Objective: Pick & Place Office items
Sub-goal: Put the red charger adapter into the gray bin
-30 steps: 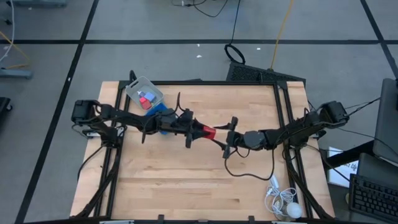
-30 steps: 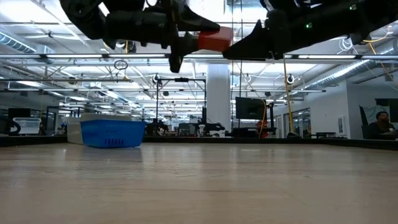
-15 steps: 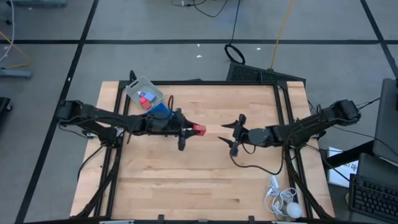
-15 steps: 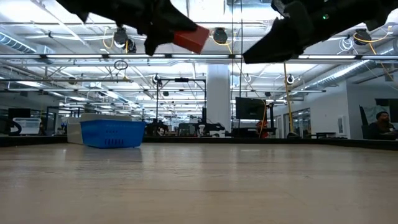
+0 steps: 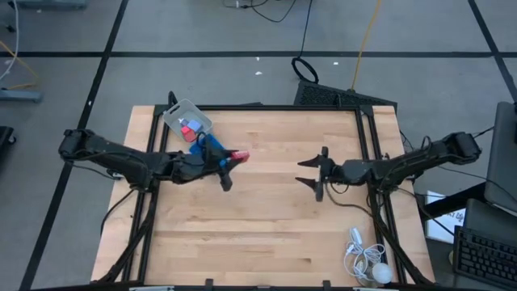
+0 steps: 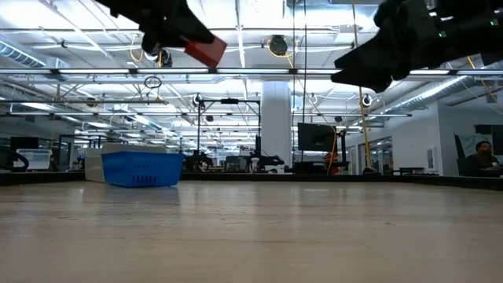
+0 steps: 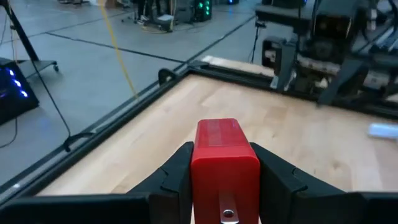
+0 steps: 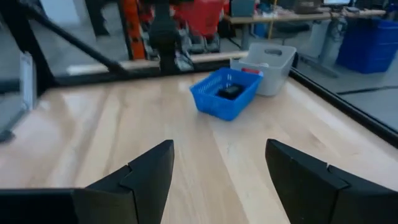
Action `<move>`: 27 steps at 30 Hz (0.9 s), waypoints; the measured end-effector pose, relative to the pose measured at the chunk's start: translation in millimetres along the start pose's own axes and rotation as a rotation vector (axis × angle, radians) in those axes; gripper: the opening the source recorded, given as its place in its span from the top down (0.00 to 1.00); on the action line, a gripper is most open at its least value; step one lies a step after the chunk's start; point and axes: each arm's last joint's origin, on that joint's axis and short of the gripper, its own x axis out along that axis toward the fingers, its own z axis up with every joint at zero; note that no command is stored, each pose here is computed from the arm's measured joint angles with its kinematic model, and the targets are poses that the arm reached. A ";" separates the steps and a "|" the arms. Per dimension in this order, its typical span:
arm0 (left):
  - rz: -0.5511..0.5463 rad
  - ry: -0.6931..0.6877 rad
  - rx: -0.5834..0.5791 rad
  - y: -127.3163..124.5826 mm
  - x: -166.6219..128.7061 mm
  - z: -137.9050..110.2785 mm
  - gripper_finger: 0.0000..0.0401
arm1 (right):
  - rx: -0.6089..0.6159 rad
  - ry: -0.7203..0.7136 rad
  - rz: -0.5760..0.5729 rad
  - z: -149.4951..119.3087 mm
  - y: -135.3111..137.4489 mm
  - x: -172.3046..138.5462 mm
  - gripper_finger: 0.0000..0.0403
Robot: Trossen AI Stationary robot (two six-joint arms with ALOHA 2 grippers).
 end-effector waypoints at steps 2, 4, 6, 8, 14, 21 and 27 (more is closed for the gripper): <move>0.005 0.008 0.013 2.9 -2.8 -4.7 0.70 | 0.030 -0.041 0.018 -5.7 -6.2 -7.0 0.39; 0.012 0.004 0.027 6.6 -6.6 -8.1 0.70 | 0.063 -0.061 0.034 -12.7 -11.8 -13.4 0.39; 0.042 -0.003 0.032 11.8 -11.2 -12.4 0.70 | 0.100 -0.069 0.049 -20.1 -16.9 -19.6 0.39; 0.083 -0.013 0.033 17.5 -15.9 -18.0 0.69 | 0.137 -0.082 0.039 -24.5 -21.4 -24.5 0.39; 0.123 -0.093 -0.004 37.4 -38.8 -28.7 0.70 | 0.155 -0.109 0.018 -31.0 -28.8 -33.3 0.39; 0.316 -0.141 -0.068 65.9 -56.5 -59.5 0.68 | 0.173 -0.106 -0.001 -35.0 -32.5 -34.7 0.39; 0.568 -0.171 -0.166 86.4 -58.5 -87.0 0.68 | 0.181 -0.114 -0.007 -34.3 -33.4 -34.3 0.39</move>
